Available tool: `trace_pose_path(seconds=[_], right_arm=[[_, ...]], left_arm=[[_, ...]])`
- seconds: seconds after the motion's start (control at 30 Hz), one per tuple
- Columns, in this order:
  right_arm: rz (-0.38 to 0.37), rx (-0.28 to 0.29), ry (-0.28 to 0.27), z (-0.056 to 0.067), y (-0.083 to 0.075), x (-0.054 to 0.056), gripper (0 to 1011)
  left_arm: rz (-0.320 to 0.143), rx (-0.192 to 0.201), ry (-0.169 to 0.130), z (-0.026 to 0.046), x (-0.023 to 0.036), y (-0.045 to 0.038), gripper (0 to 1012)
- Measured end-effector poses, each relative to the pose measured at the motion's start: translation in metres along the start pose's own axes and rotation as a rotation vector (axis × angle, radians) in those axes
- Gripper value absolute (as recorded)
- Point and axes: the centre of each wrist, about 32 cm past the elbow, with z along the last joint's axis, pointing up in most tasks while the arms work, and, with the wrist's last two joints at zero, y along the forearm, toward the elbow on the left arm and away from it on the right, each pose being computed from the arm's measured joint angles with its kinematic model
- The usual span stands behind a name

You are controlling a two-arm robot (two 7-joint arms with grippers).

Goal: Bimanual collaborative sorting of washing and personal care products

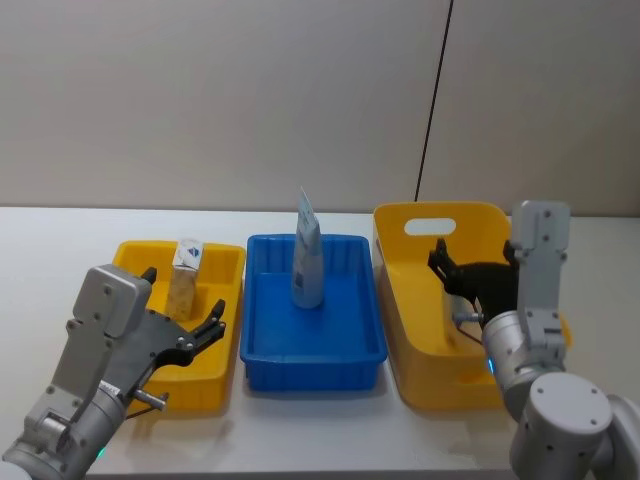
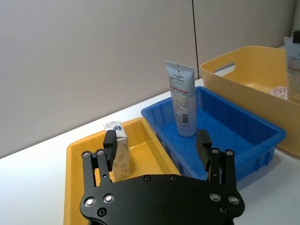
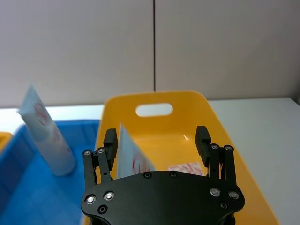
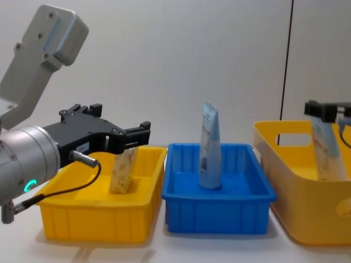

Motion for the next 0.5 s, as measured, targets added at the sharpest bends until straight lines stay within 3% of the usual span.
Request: trace_pose_path(seconds=[0.27, 0.5], right_arm=[[0.054, 0.07, 0.074, 0.02, -0.001, -0.001, 1002], [0.08, 0.1, 0.101, 0.03, -0.002, 0.0, 1002]], left_arm=[[0.0, 0.0, 0.0, 0.0, 0.0, 0.0, 1002], [0.0, 0.0, 0.0, 0.0, 0.0, 0.0, 1002]])
